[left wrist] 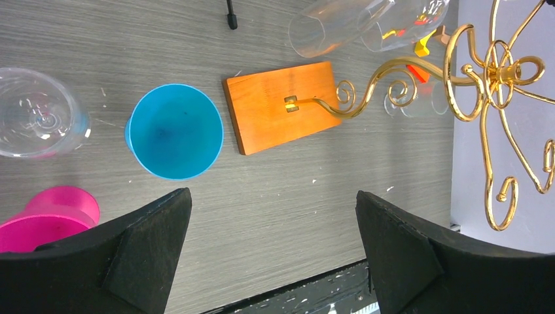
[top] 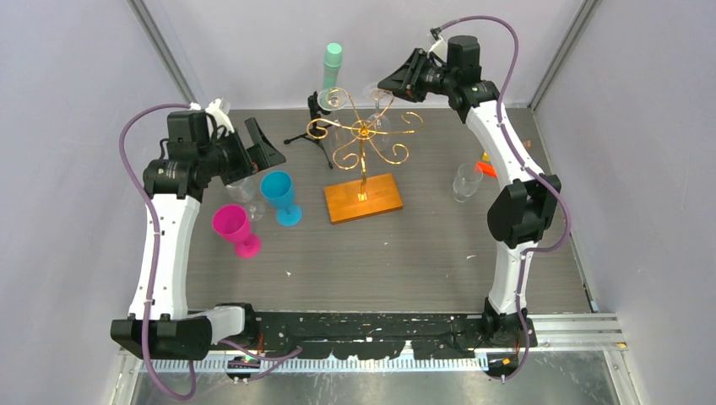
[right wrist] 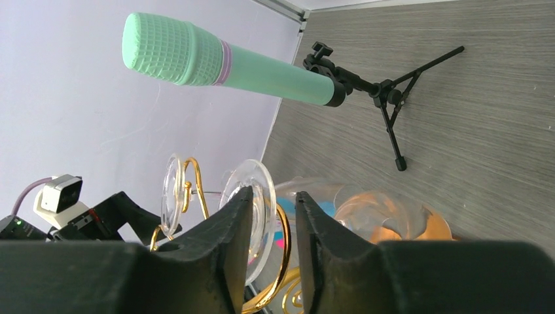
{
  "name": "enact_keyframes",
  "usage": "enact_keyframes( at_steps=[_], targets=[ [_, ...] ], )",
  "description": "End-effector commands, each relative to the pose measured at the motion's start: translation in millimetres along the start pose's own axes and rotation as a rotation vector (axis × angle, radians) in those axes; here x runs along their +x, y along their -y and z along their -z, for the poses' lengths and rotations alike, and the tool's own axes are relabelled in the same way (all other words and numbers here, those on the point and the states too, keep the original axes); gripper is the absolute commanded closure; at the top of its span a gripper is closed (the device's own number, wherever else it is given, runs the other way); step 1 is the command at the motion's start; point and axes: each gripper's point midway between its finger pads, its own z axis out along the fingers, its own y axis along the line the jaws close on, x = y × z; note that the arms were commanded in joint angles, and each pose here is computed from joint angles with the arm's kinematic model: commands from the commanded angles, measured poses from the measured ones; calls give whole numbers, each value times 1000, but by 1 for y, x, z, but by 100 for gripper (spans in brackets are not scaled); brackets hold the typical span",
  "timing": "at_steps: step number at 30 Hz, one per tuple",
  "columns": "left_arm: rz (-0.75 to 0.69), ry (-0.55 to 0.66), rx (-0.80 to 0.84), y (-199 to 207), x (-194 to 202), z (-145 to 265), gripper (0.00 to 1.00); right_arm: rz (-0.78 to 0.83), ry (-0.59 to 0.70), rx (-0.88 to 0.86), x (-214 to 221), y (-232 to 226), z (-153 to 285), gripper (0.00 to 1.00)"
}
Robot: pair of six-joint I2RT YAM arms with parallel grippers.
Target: Take the wine glass off the wine glass rack
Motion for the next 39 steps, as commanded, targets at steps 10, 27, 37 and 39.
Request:
enact_keyframes(
  at_steps=[10,27,37,39],
  targets=[
    [-44,66,-26,-5,-12,4,0,24,23,-102,-9,-36,10,98],
    [-49,70,-38,-7,-11,4,0,68,85,-56,-21,-36,15,93],
    [-45,67,-38,-8,-11,2,0,-8,71,-69,-18,-38,14,77],
    [-46,68,-38,-8,-11,2,0,-11,82,-80,-20,-41,14,73]
  ],
)
